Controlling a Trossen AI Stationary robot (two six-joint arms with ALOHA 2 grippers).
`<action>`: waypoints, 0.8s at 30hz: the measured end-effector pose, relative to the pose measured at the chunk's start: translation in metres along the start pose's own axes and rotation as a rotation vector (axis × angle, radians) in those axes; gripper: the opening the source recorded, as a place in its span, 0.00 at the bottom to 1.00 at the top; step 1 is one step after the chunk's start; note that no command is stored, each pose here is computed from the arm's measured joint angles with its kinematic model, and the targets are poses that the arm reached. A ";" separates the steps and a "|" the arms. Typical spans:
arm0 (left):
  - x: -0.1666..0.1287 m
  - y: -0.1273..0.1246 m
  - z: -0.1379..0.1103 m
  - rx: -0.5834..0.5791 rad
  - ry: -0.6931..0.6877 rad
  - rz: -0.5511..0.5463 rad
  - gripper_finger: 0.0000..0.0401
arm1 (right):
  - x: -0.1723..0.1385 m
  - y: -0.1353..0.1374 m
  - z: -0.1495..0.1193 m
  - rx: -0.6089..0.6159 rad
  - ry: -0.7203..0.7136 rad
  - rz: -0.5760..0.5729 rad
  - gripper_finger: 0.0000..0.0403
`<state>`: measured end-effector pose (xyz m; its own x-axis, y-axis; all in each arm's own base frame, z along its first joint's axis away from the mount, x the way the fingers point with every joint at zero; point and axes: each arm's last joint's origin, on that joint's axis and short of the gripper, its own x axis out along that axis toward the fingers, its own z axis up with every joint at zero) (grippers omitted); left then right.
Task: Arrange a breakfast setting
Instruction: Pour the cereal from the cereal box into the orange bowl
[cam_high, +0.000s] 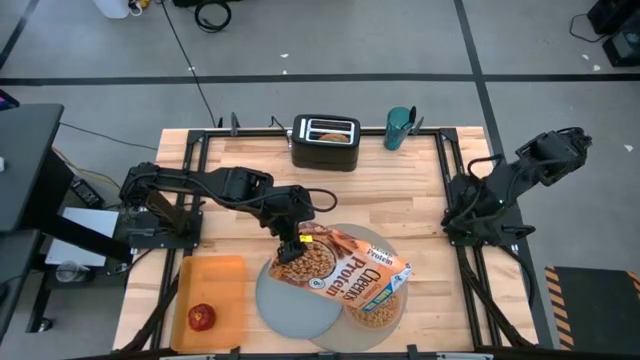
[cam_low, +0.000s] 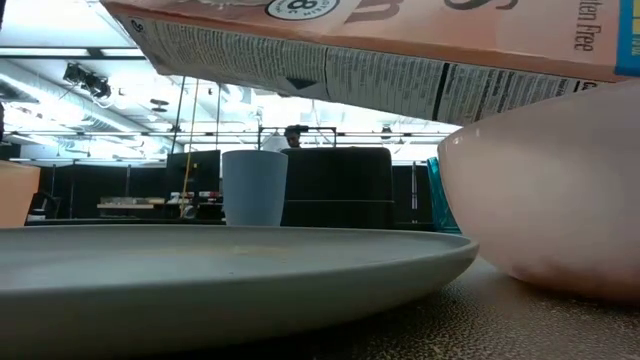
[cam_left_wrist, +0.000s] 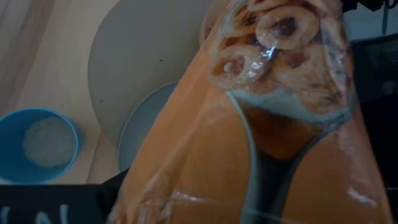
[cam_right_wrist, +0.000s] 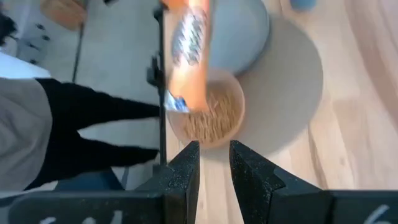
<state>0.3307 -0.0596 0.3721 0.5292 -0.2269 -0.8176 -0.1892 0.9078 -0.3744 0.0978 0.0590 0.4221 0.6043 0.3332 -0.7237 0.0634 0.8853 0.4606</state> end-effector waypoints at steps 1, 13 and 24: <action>0.000 0.000 0.000 0.000 0.000 0.000 0.50 | 0.005 -0.001 -0.002 0.012 0.017 -0.007 0.23; 0.000 0.000 0.000 0.000 -0.001 0.000 0.50 | 0.100 0.000 -0.021 0.062 0.014 0.089 0.27; 0.000 0.001 0.000 -0.003 -0.002 0.001 0.50 | 0.149 -0.009 -0.050 0.155 -0.125 0.025 0.34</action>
<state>0.3309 -0.0589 0.3722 0.5310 -0.2253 -0.8168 -0.1921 0.9069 -0.3750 0.1474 0.1170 0.2839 0.7007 0.3030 -0.6459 0.1629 0.8134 0.5584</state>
